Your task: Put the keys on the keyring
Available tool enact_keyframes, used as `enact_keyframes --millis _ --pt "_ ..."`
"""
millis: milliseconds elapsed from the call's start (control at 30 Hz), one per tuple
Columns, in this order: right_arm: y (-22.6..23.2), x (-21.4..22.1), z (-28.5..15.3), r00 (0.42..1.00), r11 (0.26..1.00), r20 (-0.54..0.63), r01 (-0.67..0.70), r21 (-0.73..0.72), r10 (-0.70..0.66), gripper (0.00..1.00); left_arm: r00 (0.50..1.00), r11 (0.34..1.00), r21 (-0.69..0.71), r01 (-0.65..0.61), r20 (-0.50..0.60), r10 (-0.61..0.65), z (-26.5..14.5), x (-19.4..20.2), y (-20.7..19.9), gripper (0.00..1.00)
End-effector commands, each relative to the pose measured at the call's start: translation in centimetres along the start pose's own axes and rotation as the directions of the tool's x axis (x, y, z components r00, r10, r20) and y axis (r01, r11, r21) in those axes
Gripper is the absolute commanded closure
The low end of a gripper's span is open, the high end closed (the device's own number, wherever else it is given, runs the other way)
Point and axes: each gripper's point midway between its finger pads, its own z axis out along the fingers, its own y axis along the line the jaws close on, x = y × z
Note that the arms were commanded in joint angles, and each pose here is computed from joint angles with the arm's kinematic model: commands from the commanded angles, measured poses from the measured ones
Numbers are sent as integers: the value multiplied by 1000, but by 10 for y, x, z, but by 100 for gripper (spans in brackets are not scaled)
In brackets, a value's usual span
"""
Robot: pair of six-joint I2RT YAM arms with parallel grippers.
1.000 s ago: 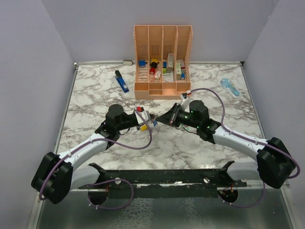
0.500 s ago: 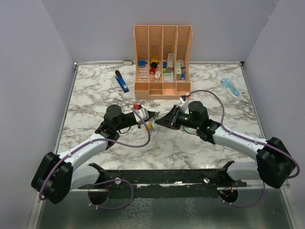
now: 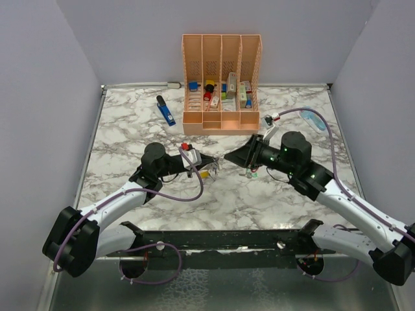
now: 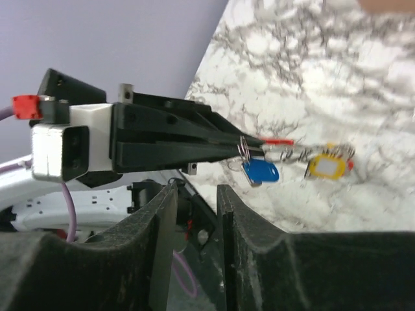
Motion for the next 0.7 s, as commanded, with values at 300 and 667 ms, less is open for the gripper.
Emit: enact_keyframes --millis 300,667 --pt "-26 -5 -17 886 883 -67 462 84 -458 63 996 961 275 18 84 -42 -6 -25 -47 100" --pt "-11 18 -5 943 945 -74 320 -64 -324 67 994 937 348 2 105 -42 -9 -26 -60 100"
